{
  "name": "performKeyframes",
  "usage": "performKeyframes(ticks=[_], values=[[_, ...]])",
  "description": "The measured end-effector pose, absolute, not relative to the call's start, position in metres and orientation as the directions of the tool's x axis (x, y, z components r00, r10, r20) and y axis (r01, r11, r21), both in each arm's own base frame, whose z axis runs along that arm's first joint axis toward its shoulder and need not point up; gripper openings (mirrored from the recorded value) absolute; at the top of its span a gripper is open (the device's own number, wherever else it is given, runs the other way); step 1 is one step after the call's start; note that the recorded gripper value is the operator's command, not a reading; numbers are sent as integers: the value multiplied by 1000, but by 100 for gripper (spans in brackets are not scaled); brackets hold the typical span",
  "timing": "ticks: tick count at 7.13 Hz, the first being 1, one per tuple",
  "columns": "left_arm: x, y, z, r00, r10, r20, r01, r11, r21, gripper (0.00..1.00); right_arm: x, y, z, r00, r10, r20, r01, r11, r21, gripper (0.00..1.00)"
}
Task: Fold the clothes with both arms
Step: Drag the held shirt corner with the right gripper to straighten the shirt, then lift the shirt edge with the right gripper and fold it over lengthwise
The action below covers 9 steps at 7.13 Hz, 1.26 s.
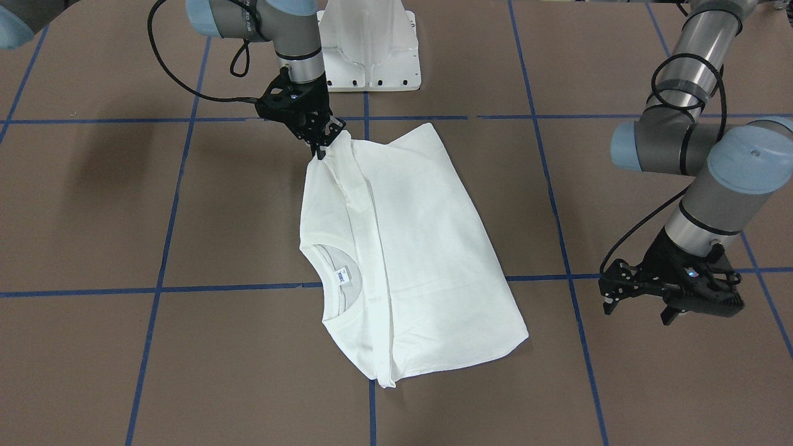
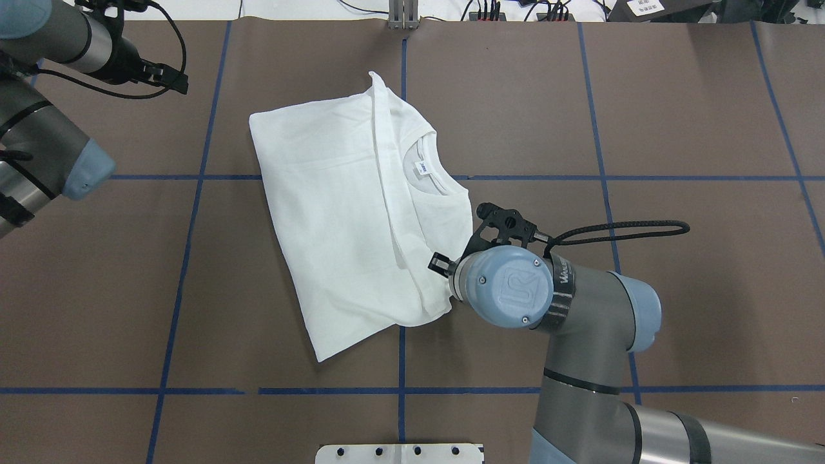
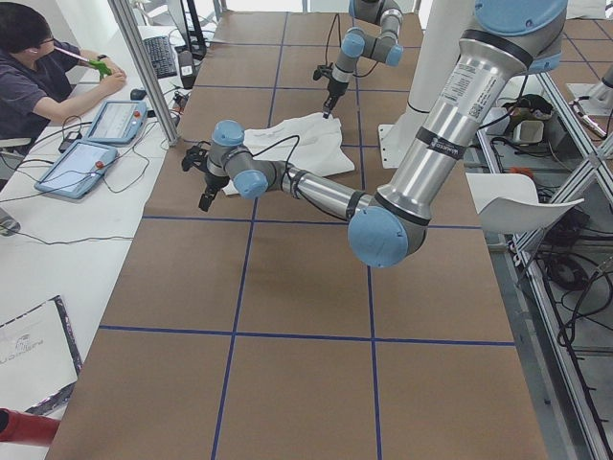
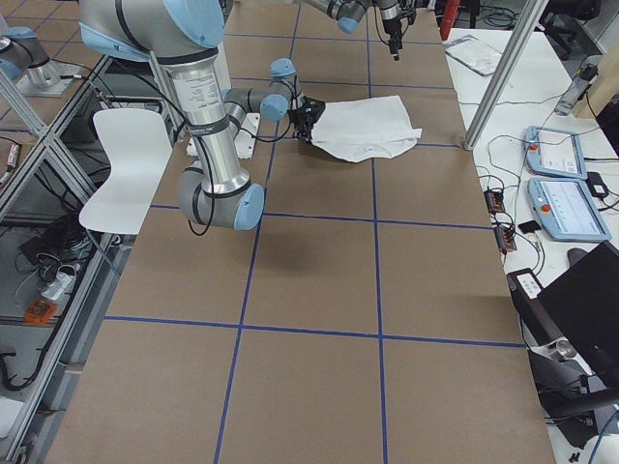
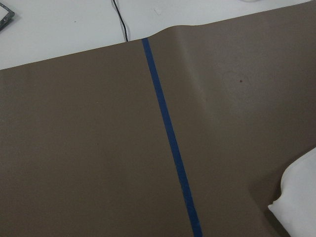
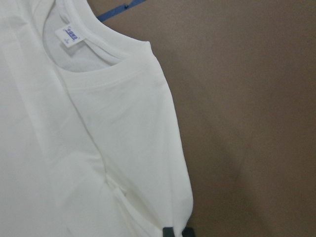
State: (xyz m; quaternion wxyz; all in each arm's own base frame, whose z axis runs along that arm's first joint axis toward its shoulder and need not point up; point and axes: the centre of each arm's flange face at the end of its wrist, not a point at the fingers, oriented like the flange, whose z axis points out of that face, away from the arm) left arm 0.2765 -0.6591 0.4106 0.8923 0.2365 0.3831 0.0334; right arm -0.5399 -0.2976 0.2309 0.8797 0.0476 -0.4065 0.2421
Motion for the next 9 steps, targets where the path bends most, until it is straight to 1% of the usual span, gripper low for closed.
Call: performKeyframes(ticks=[1,2,3,5,6,7,9], values=[[277,-658,410,701,244,-670,119,886,448,100,-542,-284,229,561,379,736,-455,884,-109,0],[279,-657,410,692,250,-677,111,890,442,100,-544,-277,228,567,373,735,-449,888,-104,72],[280,-655,408,681,257,-686,104,893,438,100,-544,-273,229,572,370,732,-446,889,-101,100],[279,-649,400,657,274,-703,93,895,436,100,-542,-277,228,604,355,714,-437,896,-76,100],[277,-642,399,646,282,-710,88,896,436,100,-534,-290,226,635,313,707,-414,910,-31,100],[272,-633,399,638,288,-714,87,894,439,100,-526,-315,224,663,264,701,-390,920,23,100],[268,-619,396,615,288,-734,88,900,426,100,-543,-390,205,696,252,673,-394,917,64,100]])
